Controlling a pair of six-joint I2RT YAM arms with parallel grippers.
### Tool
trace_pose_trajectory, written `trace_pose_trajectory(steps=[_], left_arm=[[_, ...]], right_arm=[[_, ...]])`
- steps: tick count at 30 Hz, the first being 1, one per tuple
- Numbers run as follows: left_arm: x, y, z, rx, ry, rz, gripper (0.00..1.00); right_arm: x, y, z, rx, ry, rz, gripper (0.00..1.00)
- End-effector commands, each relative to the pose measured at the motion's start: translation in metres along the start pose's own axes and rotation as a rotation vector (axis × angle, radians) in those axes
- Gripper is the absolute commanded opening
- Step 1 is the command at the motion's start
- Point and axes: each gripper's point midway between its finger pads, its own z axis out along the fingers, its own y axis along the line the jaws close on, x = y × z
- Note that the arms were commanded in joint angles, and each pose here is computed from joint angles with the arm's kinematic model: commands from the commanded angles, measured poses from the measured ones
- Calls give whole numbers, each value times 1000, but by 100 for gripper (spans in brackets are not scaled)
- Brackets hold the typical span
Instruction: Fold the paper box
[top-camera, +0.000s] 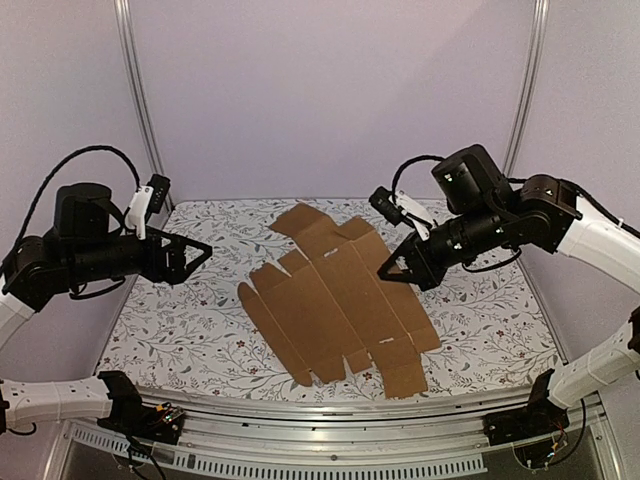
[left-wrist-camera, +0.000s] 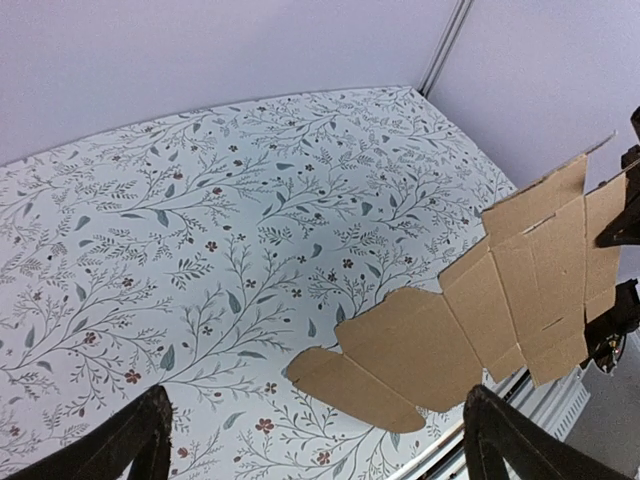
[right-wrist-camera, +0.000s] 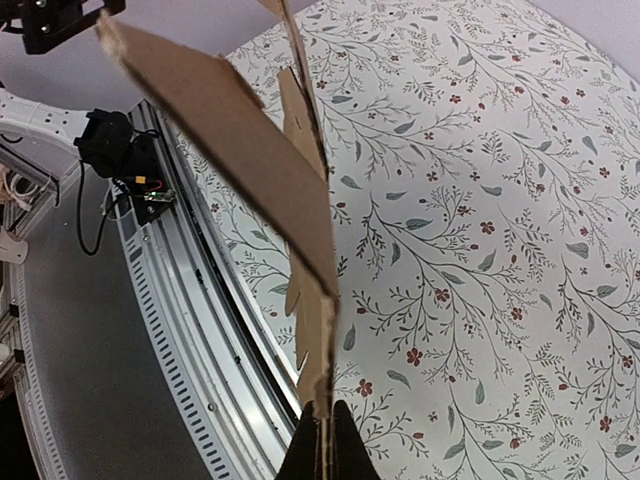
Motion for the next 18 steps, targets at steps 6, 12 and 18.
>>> trace_pose_trajectory(steps=[6,12,18], left_arm=[[-23,-10,-26,43,-70,16,100],[-34,-10,-36,44,-128,23,100],[-39,-15,-38,66,-148,37,99]], right_arm=[[9,70,-81,-334,-2,-76,0],[35,103,-96,-470,75,-105,0],[58,130,-102,-575,171,-142,0]])
